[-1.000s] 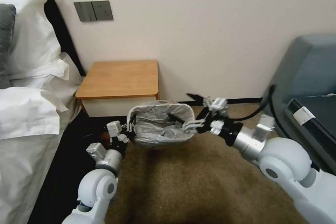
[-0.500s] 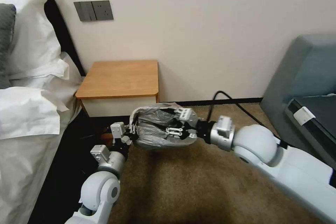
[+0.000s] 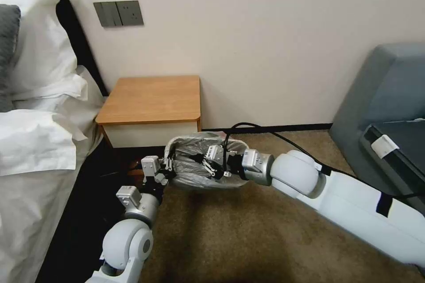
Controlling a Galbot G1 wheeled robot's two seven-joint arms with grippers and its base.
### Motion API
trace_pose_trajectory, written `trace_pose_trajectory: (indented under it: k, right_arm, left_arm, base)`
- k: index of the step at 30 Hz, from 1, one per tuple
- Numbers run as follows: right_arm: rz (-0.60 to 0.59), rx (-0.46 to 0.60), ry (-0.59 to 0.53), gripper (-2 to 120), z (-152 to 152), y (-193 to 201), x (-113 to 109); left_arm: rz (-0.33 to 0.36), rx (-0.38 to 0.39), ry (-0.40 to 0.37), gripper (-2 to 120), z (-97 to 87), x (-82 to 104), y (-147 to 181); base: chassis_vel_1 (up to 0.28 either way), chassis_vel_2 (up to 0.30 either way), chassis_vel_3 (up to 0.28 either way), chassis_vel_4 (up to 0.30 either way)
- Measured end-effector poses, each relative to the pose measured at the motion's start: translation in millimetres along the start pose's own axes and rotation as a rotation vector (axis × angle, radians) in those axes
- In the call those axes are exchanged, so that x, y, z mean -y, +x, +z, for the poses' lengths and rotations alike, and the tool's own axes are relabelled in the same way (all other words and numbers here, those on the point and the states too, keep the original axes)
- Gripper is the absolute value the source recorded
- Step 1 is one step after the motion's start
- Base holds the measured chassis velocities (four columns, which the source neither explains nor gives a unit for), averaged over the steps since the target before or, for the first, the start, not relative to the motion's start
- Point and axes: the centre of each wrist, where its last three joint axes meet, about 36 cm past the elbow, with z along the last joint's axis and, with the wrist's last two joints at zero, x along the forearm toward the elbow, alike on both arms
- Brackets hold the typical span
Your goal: Pick up the garbage bag from the table and place it over the trash can.
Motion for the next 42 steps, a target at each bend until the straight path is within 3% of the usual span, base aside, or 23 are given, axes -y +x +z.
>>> trace_pose_trajectory:
  k: [12,23,35,42]
  right_arm:
    - [-0.021,0.01,-0.066,0,17,-22,13]
    - [-0.005,-0.046,-0.048,0,29,-35,16]
    - [0.031,-0.132,-0.007,0,33,-46,14]
    - [0.054,-0.162,0.005,0,37,-56,8]
  left_arm:
    - [-0.01,0.012,0.04,6,-3.4,-1.2,2]
    - [0.005,0.028,0.044,6,-7.8,1.2,3]
    - [0.045,0.066,-0.068,6,-6.0,-0.3,3]
    - [0.058,0.071,-0.089,6,-5.7,0.6,3]
  base:
    - [0.0,0.0,0.0,0.0]
    - [0.0,0.0,0.0,0.0]
    - [0.0,0.0,0.0,0.0]
    - [0.0,0.0,0.0,0.0]
